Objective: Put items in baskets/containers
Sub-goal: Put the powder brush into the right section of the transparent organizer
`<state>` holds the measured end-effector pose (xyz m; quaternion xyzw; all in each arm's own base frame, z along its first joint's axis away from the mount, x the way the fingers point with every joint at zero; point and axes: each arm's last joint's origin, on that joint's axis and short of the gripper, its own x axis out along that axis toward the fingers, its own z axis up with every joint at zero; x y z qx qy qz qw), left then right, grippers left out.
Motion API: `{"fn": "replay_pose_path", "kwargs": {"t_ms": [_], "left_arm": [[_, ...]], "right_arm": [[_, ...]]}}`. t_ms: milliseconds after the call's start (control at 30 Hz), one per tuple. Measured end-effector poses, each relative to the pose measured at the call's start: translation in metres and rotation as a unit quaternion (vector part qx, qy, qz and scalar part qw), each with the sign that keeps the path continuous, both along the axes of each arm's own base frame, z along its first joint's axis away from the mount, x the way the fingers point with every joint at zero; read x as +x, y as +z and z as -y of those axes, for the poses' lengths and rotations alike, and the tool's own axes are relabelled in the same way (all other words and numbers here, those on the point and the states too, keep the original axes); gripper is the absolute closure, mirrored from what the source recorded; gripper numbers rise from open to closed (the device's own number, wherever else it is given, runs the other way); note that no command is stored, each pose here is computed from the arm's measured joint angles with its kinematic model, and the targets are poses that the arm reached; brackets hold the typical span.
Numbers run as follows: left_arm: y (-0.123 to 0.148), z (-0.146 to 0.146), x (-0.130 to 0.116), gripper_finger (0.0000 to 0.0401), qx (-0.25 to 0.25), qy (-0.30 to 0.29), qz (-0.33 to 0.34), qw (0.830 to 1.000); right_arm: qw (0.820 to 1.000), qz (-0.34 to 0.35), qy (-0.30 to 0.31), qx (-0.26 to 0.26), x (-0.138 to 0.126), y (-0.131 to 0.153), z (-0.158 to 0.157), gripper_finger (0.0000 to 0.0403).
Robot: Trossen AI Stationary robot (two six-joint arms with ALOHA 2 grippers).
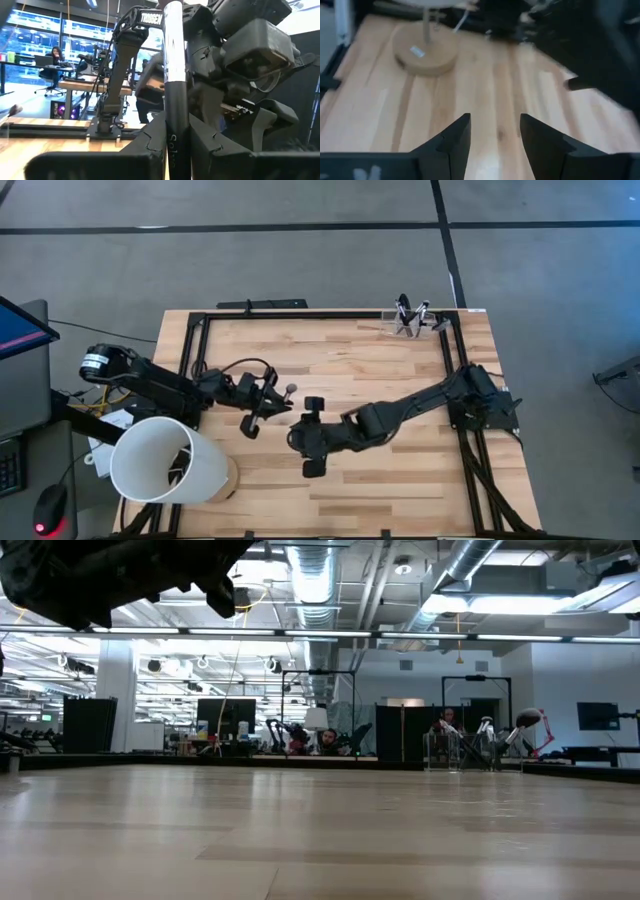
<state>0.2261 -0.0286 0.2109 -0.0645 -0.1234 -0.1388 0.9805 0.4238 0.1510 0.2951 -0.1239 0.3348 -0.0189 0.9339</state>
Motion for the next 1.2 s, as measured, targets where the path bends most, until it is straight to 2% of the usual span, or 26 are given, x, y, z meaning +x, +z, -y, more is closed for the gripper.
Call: {"fn": "replay_pose_path", "kwargs": {"t_ms": [233,333,467,533,633,700,767,833,933,1100,1200], "left_arm": [[-0.001,-0.007,0.000,0.0359,-0.006,0.013,-0.004,1.000],[-0.001,-0.010,0.000,0.0356,-0.011,0.019,-0.006,1.000],[-0.002,-0.015,0.001,0.0351,-0.010,0.028,-0.007,1.000],[-0.002,-0.017,0.001,0.0355,-0.010,0.033,-0.008,0.999],[-0.003,-0.021,0.001,0.0359,-0.010,0.042,-0.011,0.999],[-0.004,-0.023,0.002,0.0358,-0.010,0.046,-0.016,0.999],[-0.004,-0.024,0.002,0.0354,-0.011,0.053,-0.015,0.998],[-0.005,-0.024,0.002,0.0353,-0.011,0.064,-0.018,0.998],[-0.008,-0.025,0.006,0.0359,0.001,0.076,-0.022,0.997],[-0.010,-0.024,0.025,0.0355,0.011,0.078,-0.032,0.996],[-0.013,-0.022,0.039,0.0351,0.024,0.077,-0.040,0.996]], "right_arm": [[0.997,-0.069,0.042,0.002,-0.007,0.002,0.025,0.0269],[0.996,-0.076,0.055,0.011,-0.019,0.005,0.041,0.0282],[0.994,-0.080,0.067,0.044,-0.044,-0.013,0.068,0.0296],[0.996,-0.042,0.057,0.054,-0.059,-0.016,0.081,0.0301],[0.993,0.080,0.047,0.069,-0.077,-0.017,0.097,0.0305],[0.979,0.178,0.050,0.083,-0.087,-0.020,0.105,0.0305],[0.957,0.267,0.060,0.099,-0.095,-0.027,0.111,0.0303],[0.937,0.324,0.063,0.110,-0.103,-0.037,0.115,0.0300],[0.921,0.368,0.066,0.110,-0.112,-0.047,0.118,0.0291],[0.921,0.369,0.058,0.114,-0.113,-0.050,0.121,0.0259],[0.909,0.393,0.058,0.129,-0.113,-0.046,0.120,0.0231]]}}
